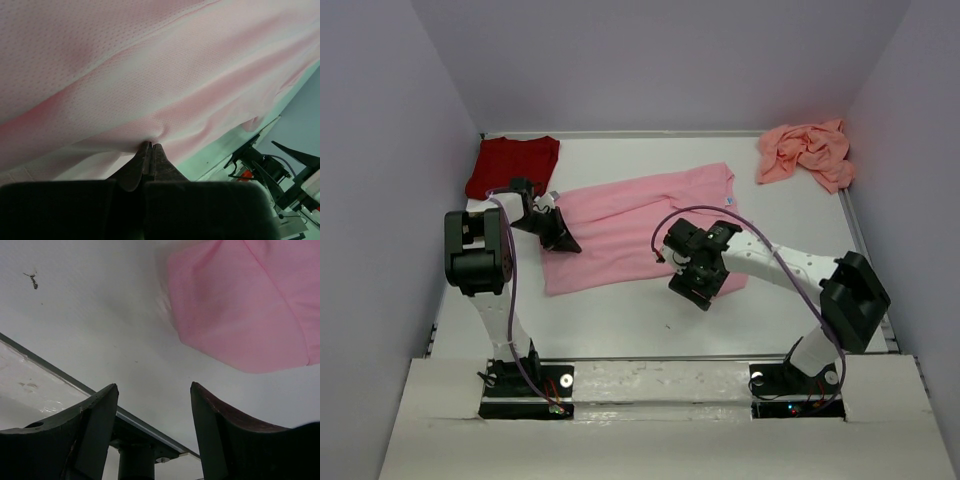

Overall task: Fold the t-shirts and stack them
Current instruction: Fold the tshirt

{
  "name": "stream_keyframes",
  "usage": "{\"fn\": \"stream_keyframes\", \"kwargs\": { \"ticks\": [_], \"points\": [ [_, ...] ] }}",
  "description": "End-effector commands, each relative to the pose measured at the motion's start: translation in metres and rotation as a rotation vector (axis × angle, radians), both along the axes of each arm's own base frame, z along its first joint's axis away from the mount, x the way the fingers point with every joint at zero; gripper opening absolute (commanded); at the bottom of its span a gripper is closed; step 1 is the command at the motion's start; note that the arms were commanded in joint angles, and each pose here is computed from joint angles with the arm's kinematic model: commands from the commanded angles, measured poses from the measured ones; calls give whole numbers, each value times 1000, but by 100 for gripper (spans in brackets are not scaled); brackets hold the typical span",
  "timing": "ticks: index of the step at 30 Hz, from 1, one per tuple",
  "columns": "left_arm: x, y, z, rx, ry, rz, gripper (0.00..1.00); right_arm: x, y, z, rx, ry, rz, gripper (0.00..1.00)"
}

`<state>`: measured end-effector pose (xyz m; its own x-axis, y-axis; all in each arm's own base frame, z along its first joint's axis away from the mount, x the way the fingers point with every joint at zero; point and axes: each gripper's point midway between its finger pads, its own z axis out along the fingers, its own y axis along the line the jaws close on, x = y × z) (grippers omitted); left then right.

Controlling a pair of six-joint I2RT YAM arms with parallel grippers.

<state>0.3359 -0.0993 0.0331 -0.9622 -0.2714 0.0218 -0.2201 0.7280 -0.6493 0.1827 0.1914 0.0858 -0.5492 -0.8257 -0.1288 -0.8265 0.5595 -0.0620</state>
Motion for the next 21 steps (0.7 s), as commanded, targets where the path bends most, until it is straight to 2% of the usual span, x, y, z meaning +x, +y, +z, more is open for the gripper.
{"fn": "stream_keyframes", "kwargs": {
  "ticks": [1,4,17,21],
  "points": [
    [7,-4,15,-16,-41,-16,0,8,4,-20,-20,-15,-48,64],
    [8,-3,16,-14,-40,-19,0,10,-1,-38,-80,-3,-50,60],
    [8,-3,15,-13,-32,-23,0,48,3,-44,-78,-94,-92,57],
    [9,-4,14,-16,-28,-27,0,57,-1,-47,-92,-111,-110,45]
  ]
}}
